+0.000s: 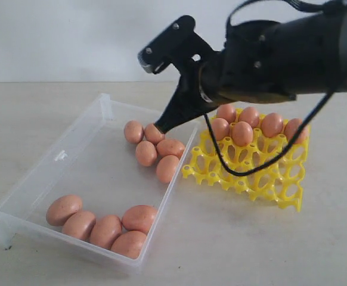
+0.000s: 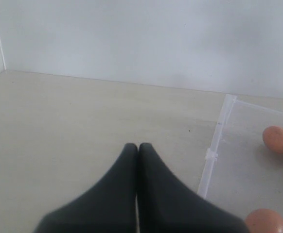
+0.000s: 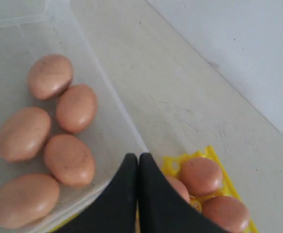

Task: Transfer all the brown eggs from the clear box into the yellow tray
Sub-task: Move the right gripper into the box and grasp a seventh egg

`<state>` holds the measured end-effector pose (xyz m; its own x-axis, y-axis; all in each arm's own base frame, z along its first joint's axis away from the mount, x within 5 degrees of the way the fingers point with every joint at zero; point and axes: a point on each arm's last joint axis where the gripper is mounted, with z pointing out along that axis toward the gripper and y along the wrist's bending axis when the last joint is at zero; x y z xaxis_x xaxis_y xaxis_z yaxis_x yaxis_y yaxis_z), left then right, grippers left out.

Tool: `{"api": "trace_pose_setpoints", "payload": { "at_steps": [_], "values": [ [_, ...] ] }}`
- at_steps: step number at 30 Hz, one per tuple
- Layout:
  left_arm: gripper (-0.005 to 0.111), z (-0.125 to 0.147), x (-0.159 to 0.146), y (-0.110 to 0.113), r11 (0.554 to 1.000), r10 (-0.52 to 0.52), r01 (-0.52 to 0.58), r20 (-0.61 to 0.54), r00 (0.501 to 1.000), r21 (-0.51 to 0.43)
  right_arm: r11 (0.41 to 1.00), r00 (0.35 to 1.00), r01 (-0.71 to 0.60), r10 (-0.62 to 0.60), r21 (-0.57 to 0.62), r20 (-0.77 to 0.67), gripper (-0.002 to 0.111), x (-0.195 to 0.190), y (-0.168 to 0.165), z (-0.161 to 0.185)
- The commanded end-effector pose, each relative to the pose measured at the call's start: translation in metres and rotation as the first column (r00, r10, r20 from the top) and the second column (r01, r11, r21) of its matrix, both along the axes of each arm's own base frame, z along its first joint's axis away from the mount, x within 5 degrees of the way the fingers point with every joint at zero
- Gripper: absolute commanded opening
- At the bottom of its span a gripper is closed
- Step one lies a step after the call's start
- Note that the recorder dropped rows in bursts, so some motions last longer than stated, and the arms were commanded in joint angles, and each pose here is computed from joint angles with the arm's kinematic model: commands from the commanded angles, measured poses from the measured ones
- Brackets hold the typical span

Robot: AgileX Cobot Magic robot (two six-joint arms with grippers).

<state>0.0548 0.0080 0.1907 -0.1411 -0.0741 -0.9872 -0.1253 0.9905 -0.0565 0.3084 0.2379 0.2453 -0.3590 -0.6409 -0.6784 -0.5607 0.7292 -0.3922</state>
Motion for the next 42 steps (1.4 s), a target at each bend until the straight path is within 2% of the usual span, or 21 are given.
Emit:
{"api": "trace_pose_setpoints", "payload": {
  "at_steps": [1, 5, 11, 14, 15, 17, 20, 22, 33, 40, 42],
  "values": [
    [-0.004, 0.002, 0.000, 0.000, 1.000, -0.007, 0.007, 0.006, 1.000, 0.005, 0.999, 0.980, -0.051, 0.052, 0.006, -0.192, 0.000, 0.001, 0.032, 0.026],
    [-0.004, 0.002, 0.000, 0.000, 1.000, -0.007, 0.007, 0.006, 1.000, 0.005, 0.994, 0.901, -0.111, 0.104, 0.009, -0.421, 0.000, 0.013, 0.059, 0.027],
    [-0.004, 0.001, 0.000, 0.000, 1.000, -0.007, 0.007, 0.004, 1.000, 0.005, 0.994, 0.855, -0.095, 0.057, -0.046, -0.515, 0.000, 0.041, 0.086, 0.000],
    [-0.004, 0.001, 0.000, 0.000, 1.000, -0.007, 0.007, 0.004, 1.000, 0.005, 0.997, 0.841, -0.071, 0.046, -0.027, -0.539, 0.003, 0.045, 0.094, -0.008],
    [-0.004, 0.001, 0.000, 0.000, 1.000, -0.007, 0.007, 0.004, 1.000, 0.005, 0.997, 0.835, -0.068, 0.046, -0.020, -0.548, 0.006, 0.046, 0.095, -0.011],
    [-0.004, 0.001, 0.000, 0.000, 1.000, -0.007, 0.007, 0.004, 1.000, 0.005, 0.998, 0.828, -0.065, 0.059, 0.010, -0.558, 0.021, 0.046, 0.098, -0.013],
    [-0.004, 0.001, 0.000, 0.000, 1.000, -0.007, 0.007, 0.004, 1.000, 0.005, 0.998, 0.839, -0.060, 0.061, 0.020, -0.541, 0.051, 0.048, 0.100, -0.015],
    [-0.004, 0.001, 0.000, 0.000, 1.000, -0.007, 0.007, 0.004, 1.000, 0.005, 0.999, 0.841, -0.026, 0.040, 0.032, -0.540, 0.060, 0.050, 0.101, -0.019],
    [-0.004, 0.001, 0.000, 0.000, 1.000, -0.007, 0.007, 0.004, 1.000, 0.005, 0.996, 0.833, 0.003, -0.050, -0.085, -0.552, 0.058, 0.060, 0.101, -0.064],
    [-0.004, 0.001, 0.000, 0.000, 1.000, -0.007, 0.007, 0.004, 1.000, 0.005, 0.990, 0.857, 0.054, -0.114, -0.131, -0.502, 0.058, 0.073, 0.095, -0.083],
    [-0.004, 0.001, 0.000, 0.000, 1.000, -0.007, 0.007, 0.004, 1.000, 0.005, 0.991, 0.856, 0.075, -0.121, -0.111, -0.502, 0.058, 0.076, 0.095, -0.088]
  ]
}}
